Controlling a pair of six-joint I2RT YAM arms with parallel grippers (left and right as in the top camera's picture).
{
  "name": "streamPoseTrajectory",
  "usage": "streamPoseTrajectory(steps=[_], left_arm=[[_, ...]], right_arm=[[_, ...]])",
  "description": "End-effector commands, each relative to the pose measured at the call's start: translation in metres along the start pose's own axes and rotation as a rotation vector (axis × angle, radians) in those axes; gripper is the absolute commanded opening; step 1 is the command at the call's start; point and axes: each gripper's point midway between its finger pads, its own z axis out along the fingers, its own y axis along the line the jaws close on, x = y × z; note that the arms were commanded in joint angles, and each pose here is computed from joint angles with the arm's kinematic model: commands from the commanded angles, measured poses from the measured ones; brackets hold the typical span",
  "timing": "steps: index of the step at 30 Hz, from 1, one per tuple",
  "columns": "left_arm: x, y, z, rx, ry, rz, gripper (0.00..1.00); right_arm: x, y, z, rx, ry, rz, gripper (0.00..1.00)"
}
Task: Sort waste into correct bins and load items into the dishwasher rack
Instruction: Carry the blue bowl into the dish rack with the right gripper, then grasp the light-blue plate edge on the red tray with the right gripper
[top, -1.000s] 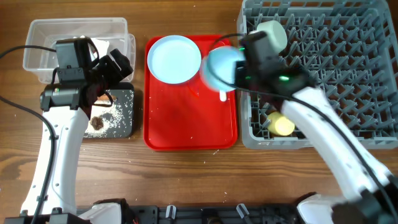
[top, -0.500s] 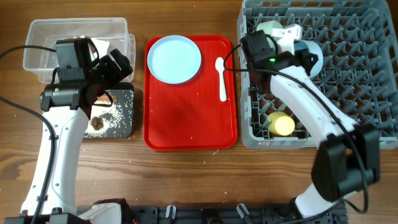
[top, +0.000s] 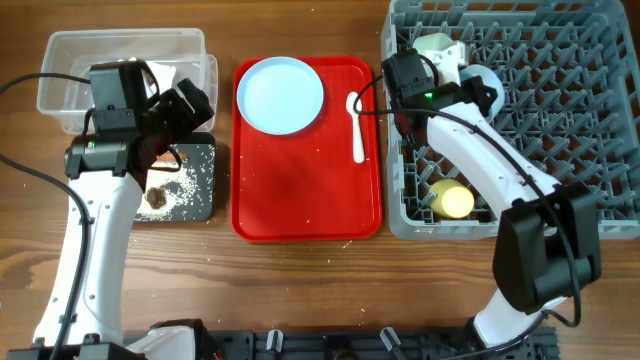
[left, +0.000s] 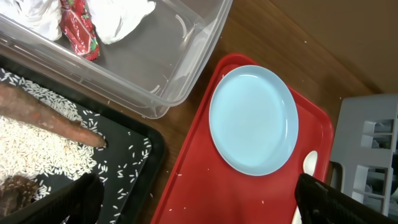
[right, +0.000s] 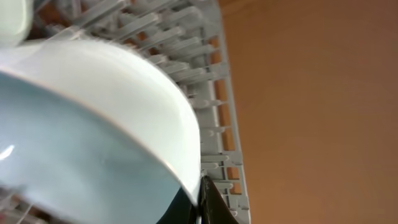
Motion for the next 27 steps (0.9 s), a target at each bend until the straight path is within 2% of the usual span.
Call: streamPoseTrajectory(steps=[1, 3, 8, 9, 12, 13, 16, 18, 19, 20, 21, 24, 27], left_arm=[[-0.002, -0.006, -0.005, 0.021, -0.009, 0.021, 1.0], [-0.002, -0.006, -0.005, 0.021, -0.009, 0.021, 1.0], [-0.002, -0.006, -0.005, 0.021, -0.009, 0.021, 1.0], [-0.002, -0.006, -0.005, 0.021, -0.009, 0.021, 1.0], [-0.002, -0.006, -0.005, 0.021, -0.009, 0.021, 1.0], [-0.002, -0.006, -0.005, 0.021, -0.01, 0.021, 1.0], [-0.002, -0.006, -0.005, 0.021, -0.01, 0.021, 1.0], [-0.002, -0.006, -0.005, 0.021, -0.009, 0.021, 1.0], [-0.002, -0.006, -0.005, 0.021, -0.009, 0.021, 1.0], [-0.002, -0.006, -0.005, 0.021, -0.009, 0.021, 1.0], [-0.002, -0.006, -0.005, 0.021, -0.009, 0.021, 1.0], [-0.002, -0.006, -0.005, 0.021, -0.009, 0.021, 1.0], [-0.002, -0.006, -0.005, 0.021, -0.009, 0.021, 1.0]], right_arm=[[0.001, 0.035, -0.01, -0.161, -0.013, -0.162, 0.04], [0.001, 0.046, -0.022, -0.202, -0.029, -0.196, 0.16], [-0.004, 0.063, -0.051, -0.235, -0.092, -0.244, 0.28], [-0.004, 0.07, -0.055, -0.271, -0.099, -0.25, 0.34], [0.002, 0.094, -0.066, -0.425, -0.094, -0.265, 0.46], [0.001, 0.096, -0.07, -0.457, -0.099, -0.256, 0.54], [-0.025, 0.072, -0.092, -0.526, -0.171, -0.145, 0.72], [-0.055, 0.065, -0.131, -0.736, -0.279, -0.039, 0.73], [-0.074, 0.072, -0.167, -0.945, -0.377, 0.014, 0.73], [-0.097, 0.081, -0.226, -1.26, -0.526, 0.068, 0.73], [-0.109, 0.085, -0.243, -1.359, -0.555, 0.136, 0.73], [-0.15, 0.115, -0.24, -1.446, -0.486, 0.474, 0.62], [-0.152, 0.175, -0.191, -1.326, -0.263, 0.68, 0.55]])
